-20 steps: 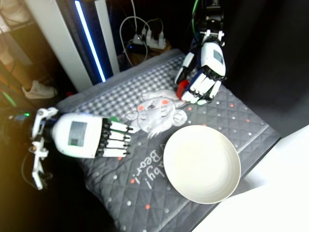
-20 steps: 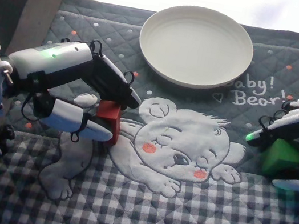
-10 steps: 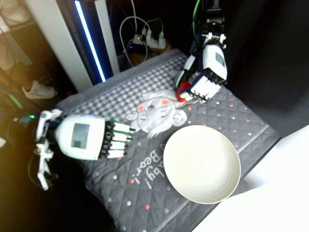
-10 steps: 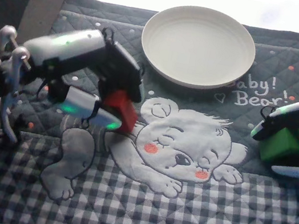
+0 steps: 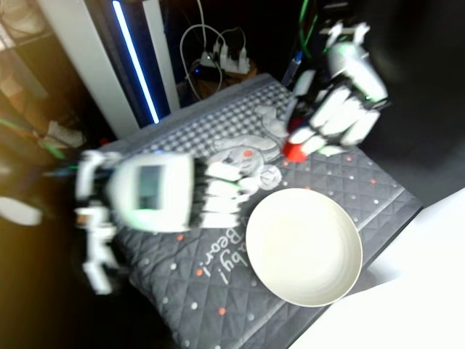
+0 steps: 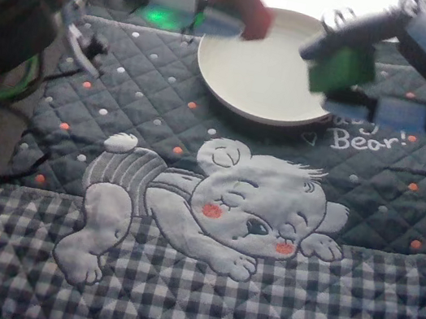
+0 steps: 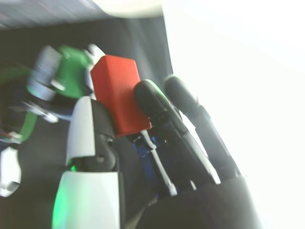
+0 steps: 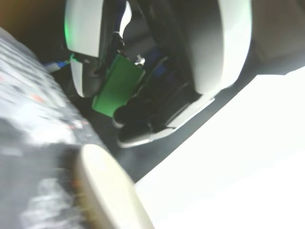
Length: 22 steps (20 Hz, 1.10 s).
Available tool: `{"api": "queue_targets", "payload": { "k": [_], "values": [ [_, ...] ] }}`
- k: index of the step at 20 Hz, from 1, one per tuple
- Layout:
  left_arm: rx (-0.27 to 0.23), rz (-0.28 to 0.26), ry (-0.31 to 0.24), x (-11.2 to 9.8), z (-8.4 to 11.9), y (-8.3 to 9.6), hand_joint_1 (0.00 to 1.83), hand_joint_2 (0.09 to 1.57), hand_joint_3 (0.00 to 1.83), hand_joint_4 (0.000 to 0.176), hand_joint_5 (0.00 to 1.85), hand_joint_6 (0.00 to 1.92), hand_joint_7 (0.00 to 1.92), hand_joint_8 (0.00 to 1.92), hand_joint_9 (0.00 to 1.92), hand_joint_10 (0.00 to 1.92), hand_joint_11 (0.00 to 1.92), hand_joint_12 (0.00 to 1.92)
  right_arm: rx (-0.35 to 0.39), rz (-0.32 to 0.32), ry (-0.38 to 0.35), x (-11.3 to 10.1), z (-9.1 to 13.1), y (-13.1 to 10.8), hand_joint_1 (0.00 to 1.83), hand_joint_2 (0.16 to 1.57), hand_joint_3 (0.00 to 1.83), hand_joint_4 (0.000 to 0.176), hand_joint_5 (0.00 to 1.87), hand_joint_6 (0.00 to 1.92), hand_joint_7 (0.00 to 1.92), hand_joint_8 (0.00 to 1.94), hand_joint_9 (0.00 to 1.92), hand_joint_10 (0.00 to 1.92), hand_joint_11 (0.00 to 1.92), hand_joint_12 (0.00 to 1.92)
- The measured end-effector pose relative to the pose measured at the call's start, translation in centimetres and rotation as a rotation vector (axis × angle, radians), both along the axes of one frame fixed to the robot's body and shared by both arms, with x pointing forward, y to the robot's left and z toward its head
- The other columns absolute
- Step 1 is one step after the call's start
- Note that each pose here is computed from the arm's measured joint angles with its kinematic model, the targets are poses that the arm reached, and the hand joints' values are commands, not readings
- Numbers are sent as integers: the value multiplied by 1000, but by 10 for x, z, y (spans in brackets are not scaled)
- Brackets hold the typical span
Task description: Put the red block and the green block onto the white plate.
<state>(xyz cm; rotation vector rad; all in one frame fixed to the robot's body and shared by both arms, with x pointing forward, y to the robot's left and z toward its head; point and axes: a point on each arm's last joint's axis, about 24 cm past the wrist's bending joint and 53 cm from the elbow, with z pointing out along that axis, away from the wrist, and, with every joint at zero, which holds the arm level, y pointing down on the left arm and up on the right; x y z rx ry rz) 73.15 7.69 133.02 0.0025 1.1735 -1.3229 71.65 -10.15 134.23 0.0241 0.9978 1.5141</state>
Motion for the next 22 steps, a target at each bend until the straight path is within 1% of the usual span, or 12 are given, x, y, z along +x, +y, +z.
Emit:
{"api": "queue_targets", "payload": {
  "k": [4,5,8,10,11,13,14,15,18,19,20,22],
  "values": [
    [-18,90,54,52,7,-3,1313,965,0,0,1350,211,1521,144,1551,32,1168,912,59,-56,15,34,19,3,1403,1028,0,0,1125,632,1182,539,1157,900,1187,696],
    [-20,115,65,65,8,-2,1294,980,0,0,1276,378,1492,140,1377,6,291,1321,61,-78,25,44,22,4,1402,1034,3,0,1063,679,1178,565,1156,946,1209,841],
    [22,184,140,101,-4,-9,1218,1150,11,0,845,1062,977,1121,1139,15,171,1550,33,-129,91,76,14,14,1402,1033,0,0,1072,731,1217,450,1135,973,1091,1002],
    [78,232,229,127,-30,-17,1305,1230,0,0,605,187,744,1380,837,965,673,1505,4,-161,194,106,-9,26,1401,1037,0,0,1037,810,1202,460,1153,917,1066,892],
    [98,241,265,135,-41,-20,1225,1250,0,0,640,1023,812,1447,848,1285,797,1625,4,-159,245,116,-20,30,1400,1044,2,0,986,843,1180,523,1160,919,1117,851],
    [121,246,330,141,-59,-26,970,1322,0,0,628,1485,845,551,735,811,492,1346,2,-140,327,129,-37,40,1402,1040,3,0,1004,828,1188,504,1163,913,1169,785],
    [131,244,336,141,-62,-28,1032,1241,0,0,759,1311,840,215,647,444,173,1277,-8,-133,334,129,-39,44,1401,1039,0,0,1046,806,1184,493,1147,922,1154,782],
    [119,234,335,139,-61,-31,1207,1148,2,0,931,954,910,1190,764,978,402,1635,-13,-129,329,128,-39,46,1498,1032,1,0,1105,689,1190,404,1145,769,933,1360],
    [110,207,319,132,-60,-36,1164,1205,0,24,803,1210,827,1274,694,747,264,1438,-7,-109,323,123,-37,53,1496,1057,3,0,1046,811,1080,589,1054,880,904,1415],
    [111,201,321,130,-62,-36,1030,1241,0,0,676,494,716,500,688,388,306,1132,-8,-94,323,120,-37,59,1324,1044,0,0,818,280,903,243,907,442,726,1002],
    [104,197,319,128,-63,-32,937,1289,3,0,618,157,670,152,654,160,278,977,-10,-72,321,114,-37,68,1230,1001,0,0,671,63,754,62,795,153,607,693],
    [80,186,312,123,-62,-25,742,1204,0,15,396,5,478,6,494,10,89,896,-20,-53,318,108,-37,72,930,872,0,141,240,2,305,2,342,5,209,433]
  ]
}}
